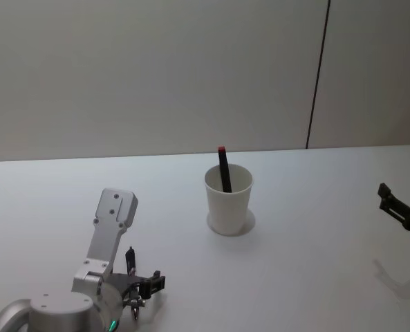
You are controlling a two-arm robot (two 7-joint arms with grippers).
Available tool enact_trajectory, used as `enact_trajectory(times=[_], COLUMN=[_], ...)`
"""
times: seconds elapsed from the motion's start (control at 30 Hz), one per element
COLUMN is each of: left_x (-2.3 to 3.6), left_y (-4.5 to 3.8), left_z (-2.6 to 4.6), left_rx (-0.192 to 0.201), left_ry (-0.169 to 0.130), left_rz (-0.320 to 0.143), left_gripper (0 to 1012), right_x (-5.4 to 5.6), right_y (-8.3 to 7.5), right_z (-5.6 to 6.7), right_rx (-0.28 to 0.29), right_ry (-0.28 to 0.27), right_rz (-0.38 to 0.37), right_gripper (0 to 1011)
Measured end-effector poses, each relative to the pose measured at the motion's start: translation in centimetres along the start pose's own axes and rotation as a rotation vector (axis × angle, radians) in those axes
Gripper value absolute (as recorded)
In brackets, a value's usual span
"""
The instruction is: Place the pen into the pen holder.
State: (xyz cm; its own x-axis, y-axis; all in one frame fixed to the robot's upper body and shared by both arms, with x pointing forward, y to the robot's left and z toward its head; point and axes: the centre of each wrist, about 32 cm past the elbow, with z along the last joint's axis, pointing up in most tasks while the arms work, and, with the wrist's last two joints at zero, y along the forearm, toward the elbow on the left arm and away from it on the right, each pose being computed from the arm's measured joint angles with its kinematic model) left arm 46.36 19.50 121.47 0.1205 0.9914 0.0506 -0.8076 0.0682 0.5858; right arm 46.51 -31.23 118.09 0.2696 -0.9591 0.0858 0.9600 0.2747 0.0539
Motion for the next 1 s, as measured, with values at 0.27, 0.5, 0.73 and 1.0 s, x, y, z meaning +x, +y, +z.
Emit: enact_trajectory(times=[0.27, 0.5, 0.73, 1.0], left_x=[0.0, 0.02, 0.01, -0.05], left_y=[-0.19, -0.27, -0.33, -0.43], left_z=[-0.04, -0.08, -0.08, -0.12], left_rx=[0.015, 0.024, 0.037, 0.056], left_ry=[0.001, 0.002, 0.0, -0.001], left_rz=[0.009, 0.015, 0.02, 0.024], left_gripper=[1000, 914, 728, 459], right_x=[0.0, 0.0, 0.0, 0.0], right_y=[0.0, 0.0, 0.0, 0.0], right_z=[0.0, 0.0, 0.0, 0.0], right_rx=[0.0, 0.0, 0.0, 0.0], right_ry=[0.0, 0.0, 0.0, 0.0], right_rz=[0.0, 0.0, 0.0, 0.0], right_gripper=[1001, 1001, 1001, 1001])
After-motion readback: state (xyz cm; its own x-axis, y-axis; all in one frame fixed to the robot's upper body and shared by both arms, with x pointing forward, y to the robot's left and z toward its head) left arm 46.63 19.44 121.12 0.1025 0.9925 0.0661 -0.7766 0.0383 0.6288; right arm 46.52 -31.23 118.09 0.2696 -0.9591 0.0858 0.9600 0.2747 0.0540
